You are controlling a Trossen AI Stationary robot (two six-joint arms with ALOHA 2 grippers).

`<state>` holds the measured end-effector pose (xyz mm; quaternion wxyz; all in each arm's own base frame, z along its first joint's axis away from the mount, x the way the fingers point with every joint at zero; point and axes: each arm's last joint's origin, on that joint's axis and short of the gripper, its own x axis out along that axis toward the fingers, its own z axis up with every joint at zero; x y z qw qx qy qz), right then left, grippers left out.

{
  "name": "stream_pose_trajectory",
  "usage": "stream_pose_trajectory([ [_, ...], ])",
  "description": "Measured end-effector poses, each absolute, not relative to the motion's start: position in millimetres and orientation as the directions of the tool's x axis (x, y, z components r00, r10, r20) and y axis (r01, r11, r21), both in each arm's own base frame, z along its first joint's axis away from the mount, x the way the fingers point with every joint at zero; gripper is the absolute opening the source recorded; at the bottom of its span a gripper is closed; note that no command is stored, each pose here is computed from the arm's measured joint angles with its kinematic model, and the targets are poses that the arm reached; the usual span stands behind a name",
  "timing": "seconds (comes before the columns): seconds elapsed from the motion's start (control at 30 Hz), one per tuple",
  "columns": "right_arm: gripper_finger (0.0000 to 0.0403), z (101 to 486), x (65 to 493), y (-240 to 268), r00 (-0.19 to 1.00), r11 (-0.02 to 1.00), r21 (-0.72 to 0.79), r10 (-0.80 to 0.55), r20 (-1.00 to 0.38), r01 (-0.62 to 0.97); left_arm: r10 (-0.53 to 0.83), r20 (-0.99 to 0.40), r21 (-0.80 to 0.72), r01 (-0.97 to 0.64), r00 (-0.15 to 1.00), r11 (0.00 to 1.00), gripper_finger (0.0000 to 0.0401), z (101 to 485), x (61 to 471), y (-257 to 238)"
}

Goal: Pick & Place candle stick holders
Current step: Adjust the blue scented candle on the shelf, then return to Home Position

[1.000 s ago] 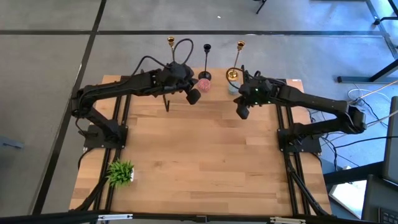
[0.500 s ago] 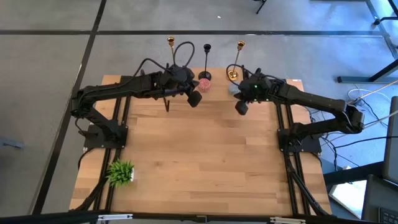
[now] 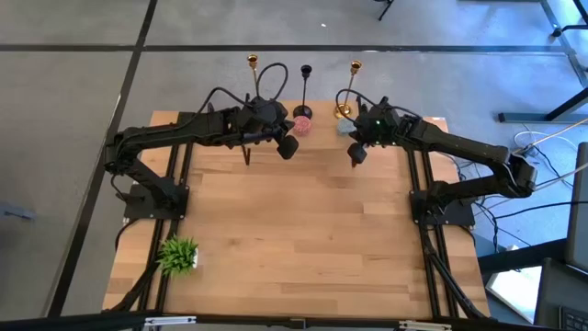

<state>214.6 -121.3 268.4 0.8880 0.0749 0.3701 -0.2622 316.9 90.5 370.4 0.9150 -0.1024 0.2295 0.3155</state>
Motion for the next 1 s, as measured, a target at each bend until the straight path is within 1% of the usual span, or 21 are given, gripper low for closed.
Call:
stream_pose_trajectory([
  [0.1, 0.0000, 268.9, 214.4, -122.4, 0.574, 0.838, -0.085, -0.440, -0.690, 0.539, 0.531, -0.485, -0.042, -0.625, 0.695, 0.780, 0.0002, 370.3, 316.9, 90.6],
  [0.27, 0.0000, 269.5, 215.3, -122.2, 0.590, 0.850, -0.083, -0.428, -0.685, 0.521, 0.531, -0.485, -0.049, -0.627, 0.695, 0.777, 0.0002, 370.3, 316.9, 90.6],
  [0.43, 0.0000, 269.5, 213.3, -119.5, 0.604, 0.867, -0.044, -0.381, -0.700, 0.497, 0.531, -0.484, -0.042, -0.624, 0.696, 0.780, 0.0002, 370.9, 316.4, 90.5],
  [0.57, 0.0000, 277.1, 209.0, -115.0, 0.655, 0.868, 0.045, -0.339, -0.676, 0.495, 0.533, -0.467, -0.020, -0.612, 0.705, 0.791, 0.0002, 377.9, 309.6, 89.0],
  [0.7, 0.0000, 291.0, 202.0, -108.6, 0.732, 0.869, 0.145, -0.296, -0.614, 0.473, 0.542, -0.446, -0.008, -0.608, 0.713, 0.794, 0.0002, 388.9, 296.9, 88.5],
  [0.8, 0.0000, 305.5, 194.6, -101.6, 0.796, 0.870, 0.213, -0.275, -0.539, 0.444, 0.548, -0.427, 0.000, -0.606, 0.719, 0.795, 0.0002, 398.6, 284.8, 87.2],
  [1.0, 0.0000, 335.0, 175.7, -79.7, 0.884, 0.859, 0.314, -0.278, -0.375, 0.403, 0.543, -0.380, -0.019, -0.594, 0.749, 0.805, 0.0002, 417.4, 262.1, 78.0],
])
